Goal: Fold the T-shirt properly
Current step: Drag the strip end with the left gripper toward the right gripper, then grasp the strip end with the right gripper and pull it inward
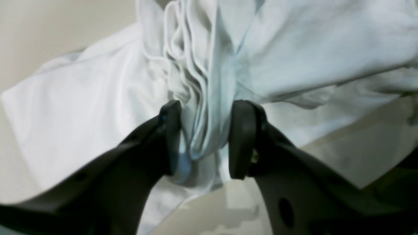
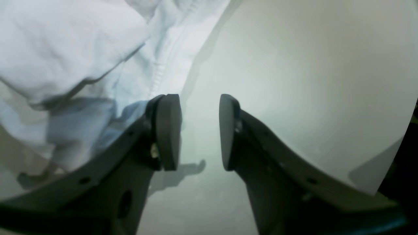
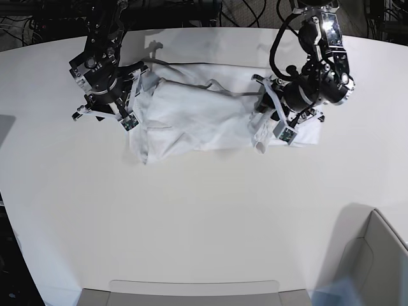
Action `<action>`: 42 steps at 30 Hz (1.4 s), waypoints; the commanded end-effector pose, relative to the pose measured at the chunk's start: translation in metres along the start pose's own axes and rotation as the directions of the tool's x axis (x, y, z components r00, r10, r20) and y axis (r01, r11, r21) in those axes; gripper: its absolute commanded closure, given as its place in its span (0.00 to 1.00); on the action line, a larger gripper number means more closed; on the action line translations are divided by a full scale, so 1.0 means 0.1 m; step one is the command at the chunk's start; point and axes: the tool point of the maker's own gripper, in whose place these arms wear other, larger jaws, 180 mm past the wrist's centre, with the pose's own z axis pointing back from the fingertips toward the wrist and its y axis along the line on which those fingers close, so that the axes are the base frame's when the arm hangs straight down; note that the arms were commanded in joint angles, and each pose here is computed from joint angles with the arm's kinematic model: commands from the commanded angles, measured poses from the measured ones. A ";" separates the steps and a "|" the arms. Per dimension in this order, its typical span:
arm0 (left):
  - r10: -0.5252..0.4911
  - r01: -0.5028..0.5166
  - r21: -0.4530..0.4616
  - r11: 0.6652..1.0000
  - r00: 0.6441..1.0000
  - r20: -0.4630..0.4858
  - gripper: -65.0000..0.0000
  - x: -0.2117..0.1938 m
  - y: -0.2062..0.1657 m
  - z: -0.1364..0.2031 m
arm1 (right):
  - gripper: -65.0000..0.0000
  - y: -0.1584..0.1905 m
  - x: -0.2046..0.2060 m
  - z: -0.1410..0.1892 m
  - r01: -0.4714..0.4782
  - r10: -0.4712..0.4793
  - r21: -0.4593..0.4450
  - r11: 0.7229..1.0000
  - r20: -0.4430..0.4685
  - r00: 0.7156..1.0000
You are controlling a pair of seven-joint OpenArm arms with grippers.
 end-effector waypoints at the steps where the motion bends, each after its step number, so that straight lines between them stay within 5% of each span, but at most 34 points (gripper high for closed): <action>1: -0.009 0.010 -0.017 1.000 0.998 0.060 0.68 0.15 -0.03 0.05 | 0.68 -0.02 0.08 0.03 -0.012 0.012 -0.006 1.000 0.030 0.999; 8: 0.076 0.000 -0.313 0.950 0.970 0.230 0.84 0.47 -0.53 0.22 | 0.68 -0.02 0.08 0.03 -0.012 0.012 -0.006 1.000 0.030 0.999; 11: 0.099 0.001 -0.367 0.930 0.962 0.255 0.85 0.53 -0.60 0.28 | 0.68 -0.02 0.08 0.03 -0.012 0.012 -0.006 1.000 0.030 0.999; 20: 0.262 -0.235 -0.121 0.964 0.912 0.316 0.85 0.32 0.41 0.57 | 0.68 -0.04 0.08 0.03 -0.010 0.010 -0.009 1.000 0.031 0.999; 26: 0.205 -0.199 -0.063 0.978 0.970 0.128 0.85 -0.07 0.37 0.30 | 0.68 -0.03 0.28 0.06 0.024 -0.025 0.006 1.000 0.090 0.996; 31: 0.159 -0.157 -0.046 0.986 0.986 0.045 0.94 -0.19 0.29 0.15 | 0.62 0.03 0.42 0.10 0.113 -0.133 0.111 0.987 0.197 0.971; 38: 0.149 -0.148 -0.028 0.989 0.988 0.029 1.00 -0.22 0.31 0.14 | 0.53 -0.24 0.14 0.15 0.330 -0.368 0.207 0.921 0.182 0.912; 42: 0.151 -0.150 -0.030 0.988 0.988 0.029 1.00 -0.22 0.31 0.14 | 0.53 -0.37 -0.11 0.02 0.470 -0.515 0.256 0.845 0.151 0.844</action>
